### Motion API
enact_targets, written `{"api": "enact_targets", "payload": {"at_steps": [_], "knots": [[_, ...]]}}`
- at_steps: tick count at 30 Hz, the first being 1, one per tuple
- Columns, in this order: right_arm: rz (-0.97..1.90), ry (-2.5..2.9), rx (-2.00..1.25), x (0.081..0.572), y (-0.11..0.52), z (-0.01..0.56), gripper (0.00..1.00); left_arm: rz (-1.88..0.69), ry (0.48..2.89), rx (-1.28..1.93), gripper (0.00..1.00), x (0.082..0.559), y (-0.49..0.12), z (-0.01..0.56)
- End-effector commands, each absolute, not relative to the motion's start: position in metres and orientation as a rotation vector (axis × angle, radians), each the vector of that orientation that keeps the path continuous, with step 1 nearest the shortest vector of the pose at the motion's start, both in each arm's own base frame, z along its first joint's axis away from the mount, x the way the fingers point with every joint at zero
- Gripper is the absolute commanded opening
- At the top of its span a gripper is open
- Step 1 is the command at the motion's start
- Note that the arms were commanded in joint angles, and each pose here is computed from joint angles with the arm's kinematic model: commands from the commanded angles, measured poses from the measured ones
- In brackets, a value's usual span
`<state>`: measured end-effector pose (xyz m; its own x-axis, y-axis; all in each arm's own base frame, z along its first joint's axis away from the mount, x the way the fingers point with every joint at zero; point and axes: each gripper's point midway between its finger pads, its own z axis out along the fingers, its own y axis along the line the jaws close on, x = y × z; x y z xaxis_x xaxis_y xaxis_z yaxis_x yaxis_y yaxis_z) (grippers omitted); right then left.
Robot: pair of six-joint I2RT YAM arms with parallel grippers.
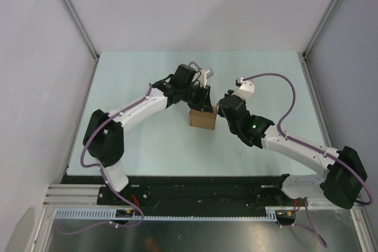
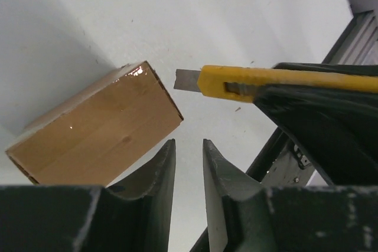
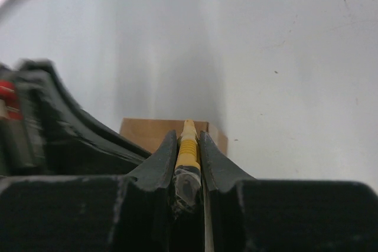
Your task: Unpack the express box
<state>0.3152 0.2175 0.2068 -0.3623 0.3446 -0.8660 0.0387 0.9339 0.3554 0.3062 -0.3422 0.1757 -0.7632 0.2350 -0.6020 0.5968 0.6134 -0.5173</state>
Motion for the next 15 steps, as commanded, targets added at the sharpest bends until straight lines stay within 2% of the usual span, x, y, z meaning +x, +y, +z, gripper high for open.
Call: {"api": "enact_targets", "payload": {"at_steps": [1, 15], "knots": [[0.311, 1.842, 0.448, 0.327, 0.221, 0.229, 0.00, -0.939, 2.343, 0.653, 0.29, 0.318, -0.346, 0.172], [0.198, 1.855, 0.494, 0.333, 0.216, 0.211, 0.00, -0.817, 2.482, 0.581, 0.23, 0.312, -0.327, 0.122]]}}
